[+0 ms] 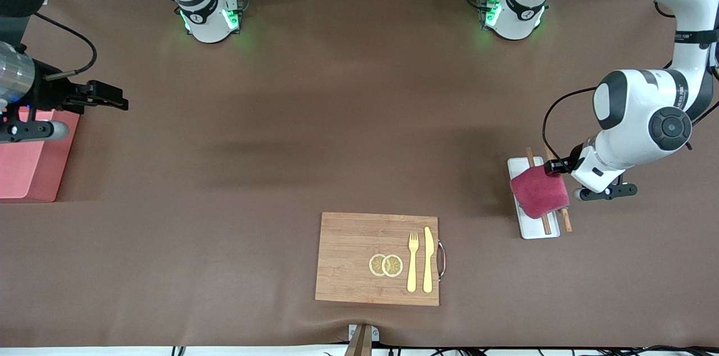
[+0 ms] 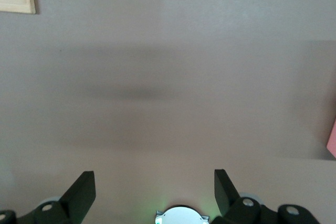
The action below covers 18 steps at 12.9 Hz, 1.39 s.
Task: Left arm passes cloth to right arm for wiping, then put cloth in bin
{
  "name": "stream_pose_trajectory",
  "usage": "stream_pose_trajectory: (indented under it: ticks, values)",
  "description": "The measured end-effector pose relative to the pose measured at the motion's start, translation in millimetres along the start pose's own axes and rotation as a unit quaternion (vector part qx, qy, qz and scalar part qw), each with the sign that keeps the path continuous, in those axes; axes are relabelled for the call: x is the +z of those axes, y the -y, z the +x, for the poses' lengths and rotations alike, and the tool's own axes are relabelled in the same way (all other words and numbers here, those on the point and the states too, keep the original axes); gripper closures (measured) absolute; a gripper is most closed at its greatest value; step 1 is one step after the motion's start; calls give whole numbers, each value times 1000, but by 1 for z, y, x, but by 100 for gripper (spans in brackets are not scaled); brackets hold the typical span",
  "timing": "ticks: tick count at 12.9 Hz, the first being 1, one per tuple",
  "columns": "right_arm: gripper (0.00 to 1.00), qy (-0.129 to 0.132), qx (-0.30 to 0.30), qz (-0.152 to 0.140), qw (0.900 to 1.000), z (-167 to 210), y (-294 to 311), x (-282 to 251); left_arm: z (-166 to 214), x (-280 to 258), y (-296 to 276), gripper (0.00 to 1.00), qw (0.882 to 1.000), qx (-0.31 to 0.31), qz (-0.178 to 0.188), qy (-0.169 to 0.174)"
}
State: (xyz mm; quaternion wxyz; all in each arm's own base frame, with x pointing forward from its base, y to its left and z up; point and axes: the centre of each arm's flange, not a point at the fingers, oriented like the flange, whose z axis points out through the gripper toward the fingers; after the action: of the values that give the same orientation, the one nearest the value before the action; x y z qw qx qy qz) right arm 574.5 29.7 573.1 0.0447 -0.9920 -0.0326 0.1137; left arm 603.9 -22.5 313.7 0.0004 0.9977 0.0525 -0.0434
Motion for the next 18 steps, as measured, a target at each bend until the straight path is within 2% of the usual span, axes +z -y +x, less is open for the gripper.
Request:
stream_pose_trajectory:
  ticks: [4, 5, 8, 9, 12, 13, 14, 16, 18]
  values:
    - [0, 36, -35, -9, 999, 31, 44, 48, 1, 4, 0, 53, 1000, 0, 0, -1]
    - [0, 33, -38, -10, 999, 38, 47, 54, 1, 4, 0, 59, 1000, 0, 0, -1]
    - [0, 6, -51, -13, 999, 64, 66, 76, 2, 6, 0, 63, 1000, 0, 0, -1]
    - [0, 3, -57, -11, 998, 74, 75, 88, 2, 7, 0, 69, 1000, 0, 0, -1]
    - [0, 14, -60, 1, 998, 84, 85, 109, 2, 9, 0, 73, 1000, 0, 0, 0]
    - [0, 22, -57, 9, 998, 83, 84, 111, 2, 9, -1, 82, 1000, 0, 0, 0]
    - [0, 34, -48, 26, 998, 80, 85, 113, 3, 5, -1, 83, 1000, 1, 0, -2]
    - [0, 51, 0, 58, 997, 78, 83, 114, 3, 1, -1, 91, 1000, 0, -1, -6]
    - [0, 63, 45, 66, 995, 76, 86, 115, 3, 1, -1, 96, 1000, 0, -1, -7]
